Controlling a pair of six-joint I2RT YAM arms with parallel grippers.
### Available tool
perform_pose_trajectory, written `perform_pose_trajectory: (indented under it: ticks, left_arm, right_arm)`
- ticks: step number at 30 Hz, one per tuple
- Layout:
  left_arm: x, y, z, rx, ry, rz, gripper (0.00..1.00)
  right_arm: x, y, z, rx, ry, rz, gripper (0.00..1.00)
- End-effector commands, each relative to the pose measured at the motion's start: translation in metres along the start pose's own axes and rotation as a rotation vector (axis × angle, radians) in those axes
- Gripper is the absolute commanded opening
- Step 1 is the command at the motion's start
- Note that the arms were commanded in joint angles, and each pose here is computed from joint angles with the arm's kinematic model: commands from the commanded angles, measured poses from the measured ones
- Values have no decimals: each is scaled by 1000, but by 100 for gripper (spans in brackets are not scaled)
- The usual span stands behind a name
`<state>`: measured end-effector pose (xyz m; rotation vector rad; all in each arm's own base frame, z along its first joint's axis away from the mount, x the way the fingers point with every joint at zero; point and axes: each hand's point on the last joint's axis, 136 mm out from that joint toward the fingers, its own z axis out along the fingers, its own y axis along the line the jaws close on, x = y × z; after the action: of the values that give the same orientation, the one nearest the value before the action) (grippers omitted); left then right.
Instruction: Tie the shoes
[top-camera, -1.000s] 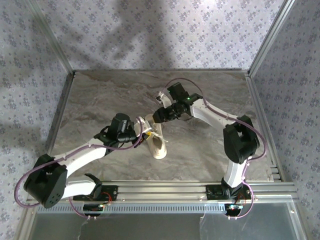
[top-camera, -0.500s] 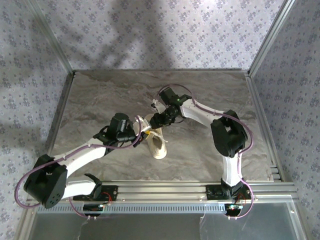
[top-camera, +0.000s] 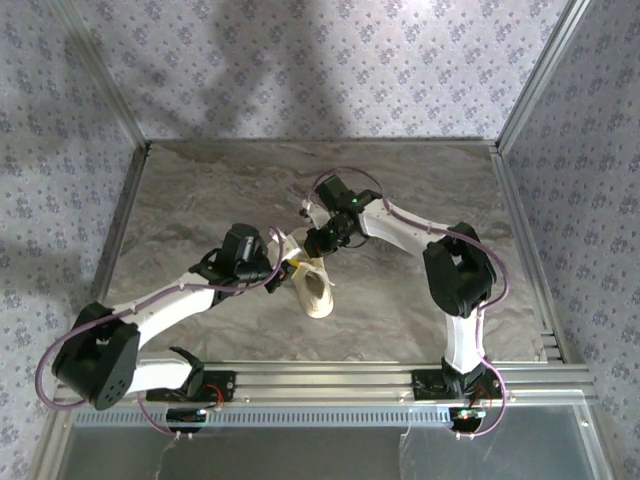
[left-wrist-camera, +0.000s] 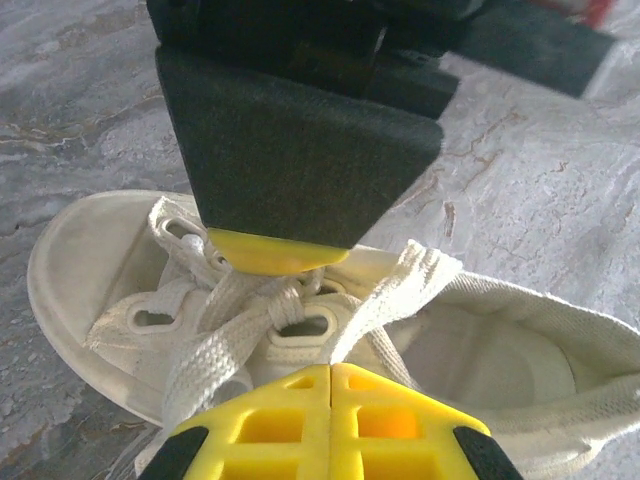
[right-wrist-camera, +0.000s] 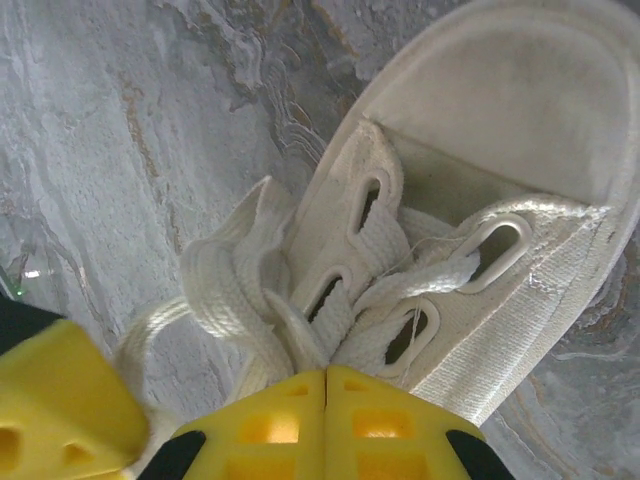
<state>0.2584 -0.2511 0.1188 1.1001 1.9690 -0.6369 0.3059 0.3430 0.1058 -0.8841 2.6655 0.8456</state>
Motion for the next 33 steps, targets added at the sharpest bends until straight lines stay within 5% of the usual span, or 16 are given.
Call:
perform_pose_trajectory:
  ticks: [1,18,33]
  left_arm:
    - [-18,5,3,7,-20,-64,0]
    - [-17,38,29,-70,-35,-293,0]
    - [-9,43,45,-80,-56,-353,0]
  right_arm:
    - [-9,11,-18,18,-75,-74,0]
    - [-9,18,-27,-58,-170,-90,0]
    - [-12,9,-30,-125,-229,-6,0]
